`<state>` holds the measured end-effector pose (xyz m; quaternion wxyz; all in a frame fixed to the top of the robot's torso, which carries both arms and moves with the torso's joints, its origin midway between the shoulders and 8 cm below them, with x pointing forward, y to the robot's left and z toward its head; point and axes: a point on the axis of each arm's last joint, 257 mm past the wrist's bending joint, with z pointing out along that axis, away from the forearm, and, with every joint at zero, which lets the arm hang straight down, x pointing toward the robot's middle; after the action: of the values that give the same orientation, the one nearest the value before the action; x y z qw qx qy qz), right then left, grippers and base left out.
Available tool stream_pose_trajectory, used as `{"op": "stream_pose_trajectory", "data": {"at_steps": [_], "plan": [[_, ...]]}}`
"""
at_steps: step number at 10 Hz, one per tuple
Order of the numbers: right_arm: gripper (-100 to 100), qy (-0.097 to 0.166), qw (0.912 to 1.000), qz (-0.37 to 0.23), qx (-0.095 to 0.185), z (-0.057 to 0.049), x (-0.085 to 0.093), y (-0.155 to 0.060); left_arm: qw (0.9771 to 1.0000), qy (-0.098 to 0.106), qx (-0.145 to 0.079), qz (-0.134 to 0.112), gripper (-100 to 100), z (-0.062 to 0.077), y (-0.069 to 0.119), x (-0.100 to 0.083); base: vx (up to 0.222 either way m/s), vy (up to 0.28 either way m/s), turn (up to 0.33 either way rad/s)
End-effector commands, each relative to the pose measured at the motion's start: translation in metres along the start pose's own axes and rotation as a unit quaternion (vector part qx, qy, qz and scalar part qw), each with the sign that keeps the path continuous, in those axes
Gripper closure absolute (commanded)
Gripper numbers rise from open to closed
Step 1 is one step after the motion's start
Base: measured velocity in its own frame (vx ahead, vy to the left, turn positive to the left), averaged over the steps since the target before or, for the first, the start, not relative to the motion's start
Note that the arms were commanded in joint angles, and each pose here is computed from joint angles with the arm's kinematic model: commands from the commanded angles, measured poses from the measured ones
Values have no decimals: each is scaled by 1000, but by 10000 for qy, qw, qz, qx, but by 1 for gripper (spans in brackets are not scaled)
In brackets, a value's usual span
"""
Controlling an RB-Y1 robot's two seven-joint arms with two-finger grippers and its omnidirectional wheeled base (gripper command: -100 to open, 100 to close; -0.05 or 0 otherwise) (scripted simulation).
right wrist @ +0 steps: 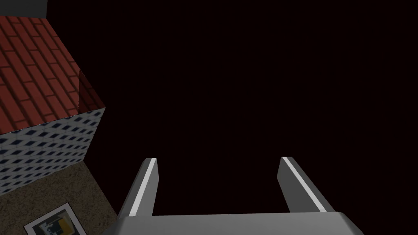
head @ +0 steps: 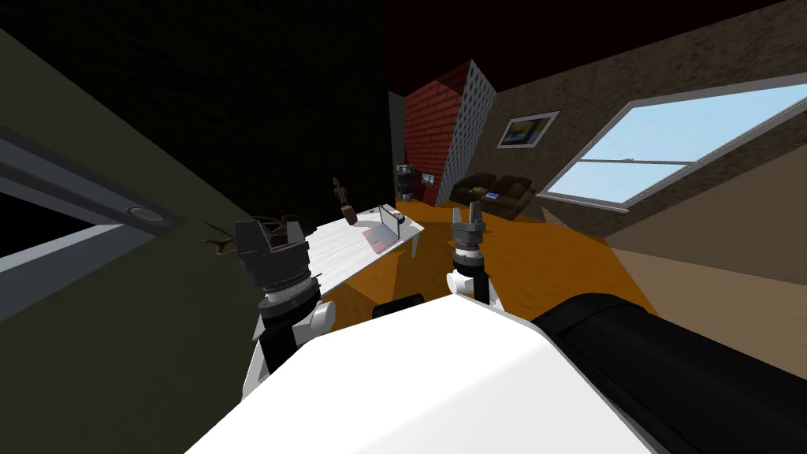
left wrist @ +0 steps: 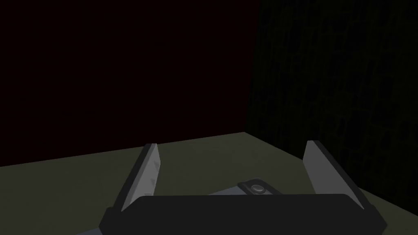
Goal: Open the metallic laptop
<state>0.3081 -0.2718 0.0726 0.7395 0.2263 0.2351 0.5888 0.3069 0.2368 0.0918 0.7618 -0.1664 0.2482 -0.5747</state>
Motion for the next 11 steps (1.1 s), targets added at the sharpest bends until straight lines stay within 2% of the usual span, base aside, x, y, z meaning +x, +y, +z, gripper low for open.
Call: {"op": "stream_pose_trajectory", "data": {"at_steps": [1,9,10,11], "plan": [[0,0,10000,0,0,0,0,0,10000,0,0,0,0,0,0,0,0,0,0],[0,0,10000,0,-2,0,0,0,10000,0,2,0,0,0,0,0,0,0,0],[0,0,10000,0,-2,0,0,0,9999,139,-42,50,-100,1,3,3,25,-28,24],[0,0,10000,0,1,0,0,0,9997,227,-93,92,-100,1,6,5,40,-51,41]]}}
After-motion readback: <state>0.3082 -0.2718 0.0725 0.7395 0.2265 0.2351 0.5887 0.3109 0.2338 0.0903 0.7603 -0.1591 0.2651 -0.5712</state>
